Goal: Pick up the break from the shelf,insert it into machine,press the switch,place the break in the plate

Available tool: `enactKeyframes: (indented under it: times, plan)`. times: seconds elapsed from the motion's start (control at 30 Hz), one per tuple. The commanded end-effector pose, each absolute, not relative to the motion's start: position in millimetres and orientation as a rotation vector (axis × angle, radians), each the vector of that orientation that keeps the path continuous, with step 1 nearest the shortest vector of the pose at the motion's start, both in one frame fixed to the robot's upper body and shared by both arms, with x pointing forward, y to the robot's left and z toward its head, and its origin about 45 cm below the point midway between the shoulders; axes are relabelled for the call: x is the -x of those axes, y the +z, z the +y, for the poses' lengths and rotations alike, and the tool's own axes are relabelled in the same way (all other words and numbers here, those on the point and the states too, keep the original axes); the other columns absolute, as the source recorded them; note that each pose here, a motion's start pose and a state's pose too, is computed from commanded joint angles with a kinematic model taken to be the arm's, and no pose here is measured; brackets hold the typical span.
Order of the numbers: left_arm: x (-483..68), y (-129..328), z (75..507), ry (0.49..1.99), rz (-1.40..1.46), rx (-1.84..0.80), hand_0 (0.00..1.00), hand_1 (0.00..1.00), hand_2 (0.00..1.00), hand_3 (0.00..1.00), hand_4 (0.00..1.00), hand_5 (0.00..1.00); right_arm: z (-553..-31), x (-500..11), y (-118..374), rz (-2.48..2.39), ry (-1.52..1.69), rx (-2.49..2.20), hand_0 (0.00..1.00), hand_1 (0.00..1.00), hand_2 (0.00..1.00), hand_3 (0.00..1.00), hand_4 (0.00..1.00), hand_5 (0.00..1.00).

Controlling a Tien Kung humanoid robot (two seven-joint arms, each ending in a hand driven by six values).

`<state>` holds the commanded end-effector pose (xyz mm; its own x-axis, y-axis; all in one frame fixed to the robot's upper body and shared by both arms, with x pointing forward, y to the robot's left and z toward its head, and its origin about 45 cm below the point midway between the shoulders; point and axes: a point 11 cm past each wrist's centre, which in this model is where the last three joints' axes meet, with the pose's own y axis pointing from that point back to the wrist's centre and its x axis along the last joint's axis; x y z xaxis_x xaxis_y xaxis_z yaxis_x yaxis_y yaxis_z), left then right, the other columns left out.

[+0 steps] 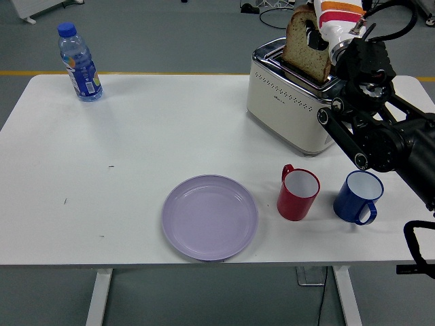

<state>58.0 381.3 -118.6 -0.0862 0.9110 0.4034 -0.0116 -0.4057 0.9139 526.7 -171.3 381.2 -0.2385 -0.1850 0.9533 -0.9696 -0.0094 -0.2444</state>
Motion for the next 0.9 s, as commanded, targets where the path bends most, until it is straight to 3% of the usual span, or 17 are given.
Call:
enactKeyframes:
  times: [0.33,0.37,0.53,0.57,0.73,0.77,0.9]
  plan:
    - [-58.8,-118.4,381.6,1.591,1.019,-1.447,0.628,0.471,0.464,0.512,0.277,0.808,-167.9,-529.4,374.1,-1.467,1.318,-1.247,0.206,0.28,0.367,0.481,0.404,0.002]
    - [-58.8,-118.4,381.6,1.591,1.019,-1.447,0.628,0.471,0.463,0.512,0.277,0.808,-167.9,-529.6,373.7,-1.461,1.317,-1.245,0.305,0.423,0.506,0.558,0.41,0.016]
    - [-59.2,-118.3,381.5,1.592,1.018,-1.447,0.628,0.471,0.463,0.512,0.277,0.808,-167.9,-531.3,369.7,-1.41,1.302,-1.235,0.305,0.423,0.506,0.558,0.41,0.016]
    - [-59.1,-118.3,381.6,1.592,1.018,-1.448,0.628,0.472,0.462,0.511,0.277,0.808,-167.7,-531.6,368.7,-1.392,1.3,-1.232,0.633,0.628,0.741,0.737,0.577,0.07]
    - [-58.5,-118.4,381.6,1.589,1.018,-1.45,0.628,0.472,0.462,0.511,0.277,0.808,-166.4,-532.1,367.3,-1.356,1.305,-1.233,0.633,0.628,0.741,0.737,0.577,0.07]
    - [-58.2,-118.4,381.6,1.589,1.018,-1.452,0.627,0.471,0.461,0.511,0.277,0.808,-166.5,-532.3,367.1,-1.351,1.304,-1.233,0.787,0.755,0.917,0.903,0.699,0.128]
    - [-56.6,-118.7,381.5,1.585,1.018,-1.456,0.627,0.471,0.461,0.511,0.277,0.808,-165.7,-532.2,367.2,-1.348,1.311,-1.242,0.787,0.755,0.917,0.903,0.699,0.128]
